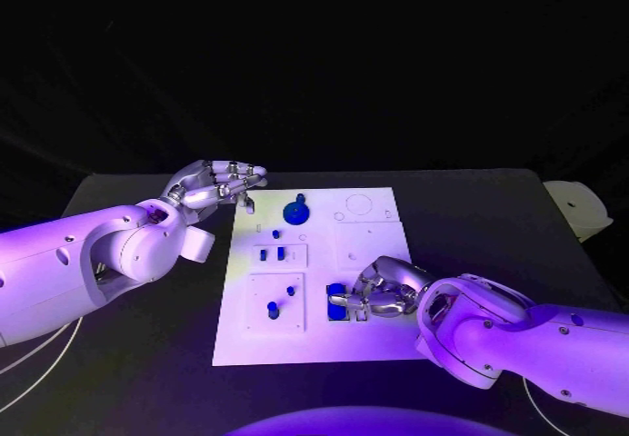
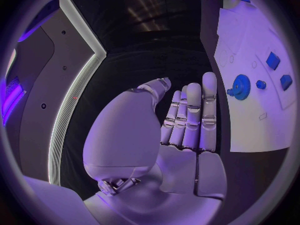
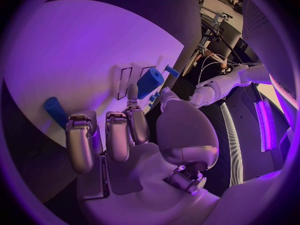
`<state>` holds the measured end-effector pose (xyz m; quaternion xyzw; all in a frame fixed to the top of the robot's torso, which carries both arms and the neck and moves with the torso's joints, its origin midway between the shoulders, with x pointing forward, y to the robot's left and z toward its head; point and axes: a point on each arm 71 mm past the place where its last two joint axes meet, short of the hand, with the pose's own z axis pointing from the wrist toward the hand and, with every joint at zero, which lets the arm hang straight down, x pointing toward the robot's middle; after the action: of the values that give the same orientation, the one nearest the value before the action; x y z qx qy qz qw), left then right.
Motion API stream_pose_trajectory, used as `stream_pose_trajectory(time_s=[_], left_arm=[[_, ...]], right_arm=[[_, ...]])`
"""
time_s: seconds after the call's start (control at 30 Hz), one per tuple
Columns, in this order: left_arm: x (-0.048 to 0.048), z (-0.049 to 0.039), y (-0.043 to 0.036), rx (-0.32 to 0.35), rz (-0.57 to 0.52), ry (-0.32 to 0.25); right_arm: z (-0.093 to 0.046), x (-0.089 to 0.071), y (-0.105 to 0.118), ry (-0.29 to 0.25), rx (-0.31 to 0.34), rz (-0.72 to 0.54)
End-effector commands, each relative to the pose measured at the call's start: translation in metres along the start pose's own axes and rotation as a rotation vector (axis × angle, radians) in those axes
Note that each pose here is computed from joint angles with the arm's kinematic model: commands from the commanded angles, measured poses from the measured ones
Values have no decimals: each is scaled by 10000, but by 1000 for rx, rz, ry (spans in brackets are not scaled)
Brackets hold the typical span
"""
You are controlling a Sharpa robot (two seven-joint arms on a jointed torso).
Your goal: Assemble the parts on the task board
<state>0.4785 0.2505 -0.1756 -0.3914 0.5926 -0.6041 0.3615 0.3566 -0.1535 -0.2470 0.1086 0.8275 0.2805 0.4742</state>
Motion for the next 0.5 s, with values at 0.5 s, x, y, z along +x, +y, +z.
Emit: stream_pose_trajectory(time_s=[0.5], left_arm=[[16,-1,-7,5,-7,14]], right_arm=[[-150,11,0,59,-90,29]])
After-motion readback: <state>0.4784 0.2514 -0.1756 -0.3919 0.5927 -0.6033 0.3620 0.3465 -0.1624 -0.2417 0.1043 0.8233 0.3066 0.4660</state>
